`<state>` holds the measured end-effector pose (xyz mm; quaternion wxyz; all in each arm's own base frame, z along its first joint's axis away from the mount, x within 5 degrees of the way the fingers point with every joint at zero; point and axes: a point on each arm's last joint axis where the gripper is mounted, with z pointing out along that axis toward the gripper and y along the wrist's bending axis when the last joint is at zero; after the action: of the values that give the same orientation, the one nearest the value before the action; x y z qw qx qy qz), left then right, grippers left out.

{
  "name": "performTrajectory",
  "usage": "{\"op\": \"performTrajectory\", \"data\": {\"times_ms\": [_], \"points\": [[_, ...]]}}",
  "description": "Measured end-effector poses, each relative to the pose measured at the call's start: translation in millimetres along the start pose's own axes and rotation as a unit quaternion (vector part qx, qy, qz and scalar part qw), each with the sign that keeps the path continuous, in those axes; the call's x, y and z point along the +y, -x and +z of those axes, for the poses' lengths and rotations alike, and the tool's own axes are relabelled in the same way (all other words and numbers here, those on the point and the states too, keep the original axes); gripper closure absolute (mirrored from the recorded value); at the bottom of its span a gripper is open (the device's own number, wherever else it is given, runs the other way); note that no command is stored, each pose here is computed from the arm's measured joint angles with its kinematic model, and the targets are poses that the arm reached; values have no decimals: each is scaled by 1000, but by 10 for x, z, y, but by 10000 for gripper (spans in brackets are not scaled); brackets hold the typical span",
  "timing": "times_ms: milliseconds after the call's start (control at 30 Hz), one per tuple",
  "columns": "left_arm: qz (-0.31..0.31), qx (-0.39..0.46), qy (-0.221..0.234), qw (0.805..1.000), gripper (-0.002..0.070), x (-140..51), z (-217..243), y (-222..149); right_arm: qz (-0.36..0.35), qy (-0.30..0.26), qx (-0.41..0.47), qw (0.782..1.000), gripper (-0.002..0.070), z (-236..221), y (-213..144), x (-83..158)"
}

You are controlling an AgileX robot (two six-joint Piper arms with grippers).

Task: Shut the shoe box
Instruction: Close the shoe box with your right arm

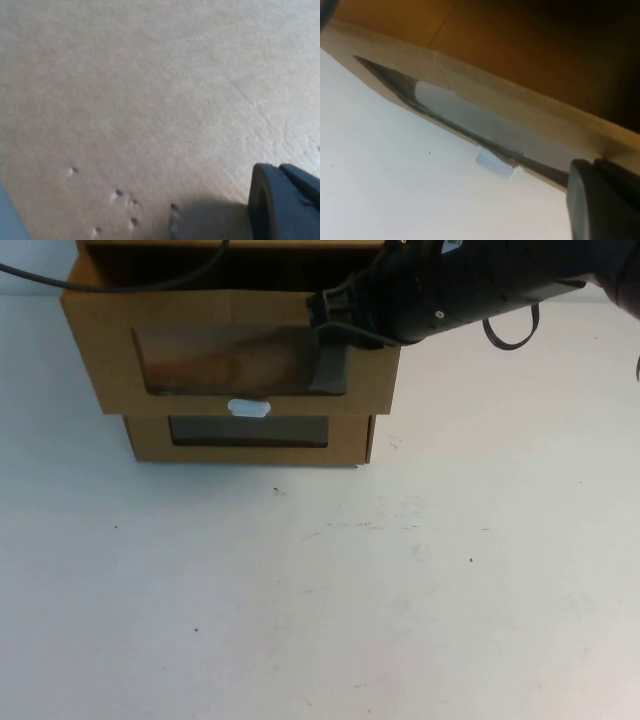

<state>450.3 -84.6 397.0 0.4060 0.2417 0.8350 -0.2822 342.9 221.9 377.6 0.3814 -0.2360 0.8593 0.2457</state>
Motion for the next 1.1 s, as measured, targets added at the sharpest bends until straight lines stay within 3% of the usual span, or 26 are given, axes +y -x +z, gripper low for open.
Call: {"op": "performTrajectory", "data": {"times_ms": [500,1100], "points": [[0,0,0,1000,680,-2,-3,2,-5,3,-33,999,687,374,387,-189],[-5,0,-11,1000,680,-23,-3,3,4,0,-49,999,687,568,442,-308]]}}
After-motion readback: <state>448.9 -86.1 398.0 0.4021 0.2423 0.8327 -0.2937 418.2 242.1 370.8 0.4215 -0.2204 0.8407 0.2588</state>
